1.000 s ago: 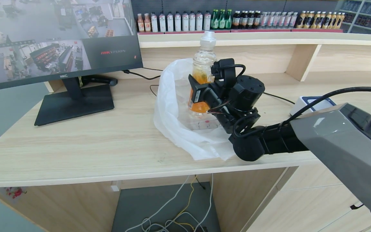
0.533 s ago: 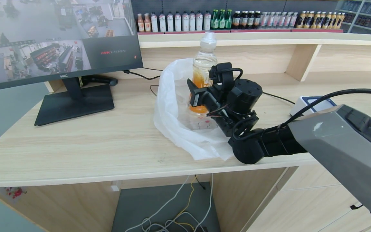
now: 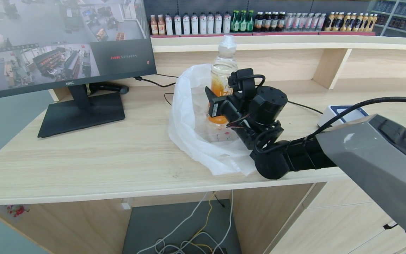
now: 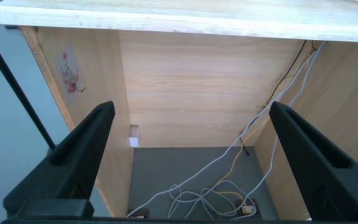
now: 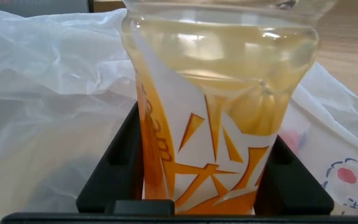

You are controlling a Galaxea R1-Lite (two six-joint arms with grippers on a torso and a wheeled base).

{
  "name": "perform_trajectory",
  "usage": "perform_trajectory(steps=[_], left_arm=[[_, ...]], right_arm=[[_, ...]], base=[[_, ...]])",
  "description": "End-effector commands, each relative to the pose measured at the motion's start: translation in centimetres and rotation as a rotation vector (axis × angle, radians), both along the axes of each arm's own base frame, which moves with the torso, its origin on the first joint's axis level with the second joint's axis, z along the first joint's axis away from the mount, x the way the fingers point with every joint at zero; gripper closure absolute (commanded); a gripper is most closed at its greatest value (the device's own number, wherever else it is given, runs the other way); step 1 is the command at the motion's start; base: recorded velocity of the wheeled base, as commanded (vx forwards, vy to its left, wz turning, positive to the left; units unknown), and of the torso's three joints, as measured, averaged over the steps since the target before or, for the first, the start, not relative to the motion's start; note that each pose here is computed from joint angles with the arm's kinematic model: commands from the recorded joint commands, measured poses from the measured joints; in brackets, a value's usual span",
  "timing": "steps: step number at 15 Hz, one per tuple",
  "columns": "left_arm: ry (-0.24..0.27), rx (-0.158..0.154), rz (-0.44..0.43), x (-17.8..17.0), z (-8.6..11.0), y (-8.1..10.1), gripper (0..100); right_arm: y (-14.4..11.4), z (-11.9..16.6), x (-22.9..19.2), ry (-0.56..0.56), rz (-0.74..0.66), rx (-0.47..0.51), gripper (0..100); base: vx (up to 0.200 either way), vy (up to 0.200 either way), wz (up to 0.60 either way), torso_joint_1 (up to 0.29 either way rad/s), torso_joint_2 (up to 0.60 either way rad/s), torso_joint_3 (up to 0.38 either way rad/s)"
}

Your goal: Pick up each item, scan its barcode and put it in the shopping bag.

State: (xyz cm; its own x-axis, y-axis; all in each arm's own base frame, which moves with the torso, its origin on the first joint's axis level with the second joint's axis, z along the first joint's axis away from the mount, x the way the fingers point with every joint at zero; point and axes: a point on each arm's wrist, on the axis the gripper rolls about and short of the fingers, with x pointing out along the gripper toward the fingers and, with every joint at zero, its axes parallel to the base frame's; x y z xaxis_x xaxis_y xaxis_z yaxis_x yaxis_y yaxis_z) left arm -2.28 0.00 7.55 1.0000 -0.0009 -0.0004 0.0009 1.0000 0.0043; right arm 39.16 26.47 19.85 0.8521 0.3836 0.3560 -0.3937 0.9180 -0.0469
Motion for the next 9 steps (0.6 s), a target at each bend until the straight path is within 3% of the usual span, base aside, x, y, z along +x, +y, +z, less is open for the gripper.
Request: perform_trajectory(steps=[1, 9], left_arm=[[0.0, 0.0, 0.001, 0.0, 0.0, 0.0, 0], [0.0, 0.0, -0.001, 0.0, 0.0, 0.0, 0]], right_arm=[[-0.02, 0.13, -0.07, -0.003, 0.001, 0.002, 0], [-0.04, 0.33, -0.1, -0.011, 0.002, 0.006, 0]], base=[[0.0, 0.0, 0.0, 0.0, 0.0, 0.0], [0.0, 0.0, 0.0, 0.0, 0.0, 0.0]])
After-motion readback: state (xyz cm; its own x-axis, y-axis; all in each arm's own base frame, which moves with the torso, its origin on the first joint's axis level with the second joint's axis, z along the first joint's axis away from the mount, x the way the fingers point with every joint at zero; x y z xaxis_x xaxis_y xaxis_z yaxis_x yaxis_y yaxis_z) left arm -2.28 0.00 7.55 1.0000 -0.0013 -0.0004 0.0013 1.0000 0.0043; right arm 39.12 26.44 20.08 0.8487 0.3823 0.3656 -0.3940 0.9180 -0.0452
